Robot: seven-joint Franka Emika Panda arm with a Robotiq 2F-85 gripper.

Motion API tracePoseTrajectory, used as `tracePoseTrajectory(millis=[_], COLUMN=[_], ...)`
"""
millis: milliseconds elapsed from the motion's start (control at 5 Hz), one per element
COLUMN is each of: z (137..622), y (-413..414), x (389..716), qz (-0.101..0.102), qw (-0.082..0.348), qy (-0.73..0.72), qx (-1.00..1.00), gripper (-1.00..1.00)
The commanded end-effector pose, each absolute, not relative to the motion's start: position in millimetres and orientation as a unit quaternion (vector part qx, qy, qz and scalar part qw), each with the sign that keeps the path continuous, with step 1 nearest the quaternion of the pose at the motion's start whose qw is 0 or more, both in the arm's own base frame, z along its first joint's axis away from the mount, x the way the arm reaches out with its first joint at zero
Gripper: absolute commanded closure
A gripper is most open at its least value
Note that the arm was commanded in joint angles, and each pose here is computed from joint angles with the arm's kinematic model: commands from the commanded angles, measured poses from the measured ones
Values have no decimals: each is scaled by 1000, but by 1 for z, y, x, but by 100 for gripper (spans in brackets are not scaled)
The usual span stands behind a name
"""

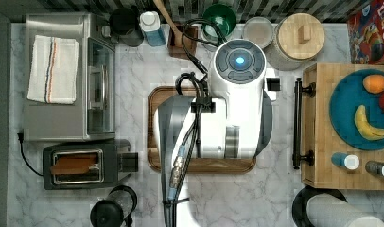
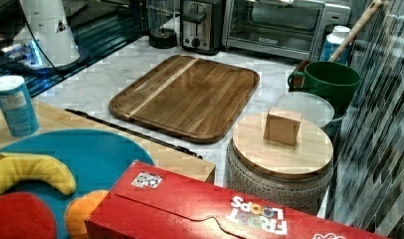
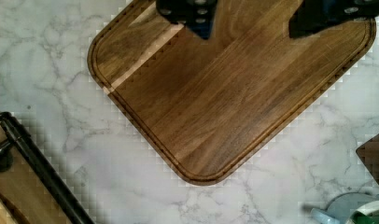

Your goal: Open the drawer.

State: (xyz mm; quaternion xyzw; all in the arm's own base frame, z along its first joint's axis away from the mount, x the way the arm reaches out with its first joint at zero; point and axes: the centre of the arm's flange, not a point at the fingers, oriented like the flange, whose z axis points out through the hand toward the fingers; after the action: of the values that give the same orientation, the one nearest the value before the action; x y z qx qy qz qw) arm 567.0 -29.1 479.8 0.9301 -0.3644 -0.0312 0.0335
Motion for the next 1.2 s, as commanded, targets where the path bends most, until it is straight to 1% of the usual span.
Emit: tracePoseTrajectory(millis=[200, 400, 600, 800, 1200], z=[479, 479, 470, 460, 442], y=[-22, -22, -28, -49, -99], x=[568, 568, 564, 557, 544], qz=[-31, -31, -24, -28, -29], qw=[34, 34, 50, 54, 73], qy=[-358, -358, -320, -251, -107], qx=[933, 933, 946, 966, 991], gripper=[-100, -100, -100, -100, -100])
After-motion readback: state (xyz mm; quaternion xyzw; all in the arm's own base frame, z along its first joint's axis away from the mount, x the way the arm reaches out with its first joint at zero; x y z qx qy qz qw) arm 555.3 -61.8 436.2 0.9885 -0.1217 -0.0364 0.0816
